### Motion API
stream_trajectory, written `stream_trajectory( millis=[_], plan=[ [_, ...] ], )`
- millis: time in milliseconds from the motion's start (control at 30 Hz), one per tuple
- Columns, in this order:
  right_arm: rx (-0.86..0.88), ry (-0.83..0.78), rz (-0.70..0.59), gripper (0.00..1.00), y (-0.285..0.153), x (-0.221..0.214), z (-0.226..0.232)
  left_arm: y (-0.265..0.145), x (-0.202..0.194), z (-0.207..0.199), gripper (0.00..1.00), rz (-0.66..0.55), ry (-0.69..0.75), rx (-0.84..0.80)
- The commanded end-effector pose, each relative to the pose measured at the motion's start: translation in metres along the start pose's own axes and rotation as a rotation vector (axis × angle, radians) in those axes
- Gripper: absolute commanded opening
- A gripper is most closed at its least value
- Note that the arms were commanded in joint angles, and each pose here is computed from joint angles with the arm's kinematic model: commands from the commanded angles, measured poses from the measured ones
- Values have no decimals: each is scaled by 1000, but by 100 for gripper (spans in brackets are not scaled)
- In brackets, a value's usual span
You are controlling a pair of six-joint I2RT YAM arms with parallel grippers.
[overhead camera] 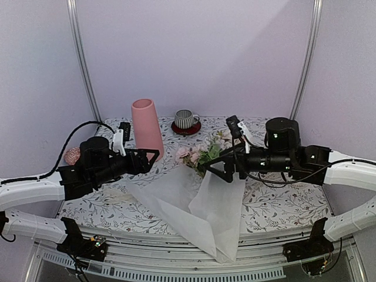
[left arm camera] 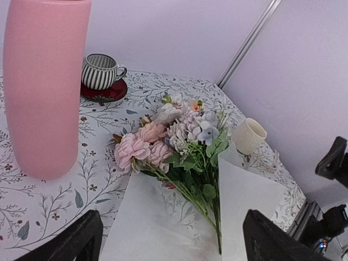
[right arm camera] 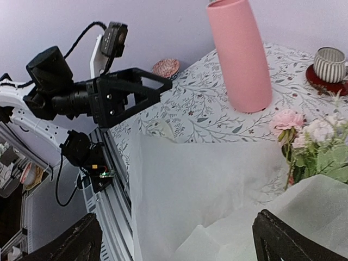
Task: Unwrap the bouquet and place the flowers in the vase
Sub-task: Unfold the folded wrapping paper from the folded wrapping paper.
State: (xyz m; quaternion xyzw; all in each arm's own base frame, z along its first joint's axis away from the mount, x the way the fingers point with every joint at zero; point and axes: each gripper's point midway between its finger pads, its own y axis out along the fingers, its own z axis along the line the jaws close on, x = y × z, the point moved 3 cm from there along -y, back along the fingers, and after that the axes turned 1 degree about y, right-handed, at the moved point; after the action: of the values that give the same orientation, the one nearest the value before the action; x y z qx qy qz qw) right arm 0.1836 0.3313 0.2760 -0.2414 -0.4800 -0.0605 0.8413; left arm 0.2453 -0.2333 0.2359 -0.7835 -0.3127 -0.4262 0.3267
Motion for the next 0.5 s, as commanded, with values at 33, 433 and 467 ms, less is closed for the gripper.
stream_trajectory(
  millis=[33, 433, 467],
  plan=[
    [-201, 54, -4, 99, -19, -10, -42, -3, 7, -7, 92, 15, 39, -5],
    [-380, 198, 118, 99, 11, -37, -80, 15, -36, -12, 92, 247, 27, -51],
    [-392, 209, 116, 99, 12, -37, -82, 16, -42, -11, 92, 261, 20, -56]
  ],
)
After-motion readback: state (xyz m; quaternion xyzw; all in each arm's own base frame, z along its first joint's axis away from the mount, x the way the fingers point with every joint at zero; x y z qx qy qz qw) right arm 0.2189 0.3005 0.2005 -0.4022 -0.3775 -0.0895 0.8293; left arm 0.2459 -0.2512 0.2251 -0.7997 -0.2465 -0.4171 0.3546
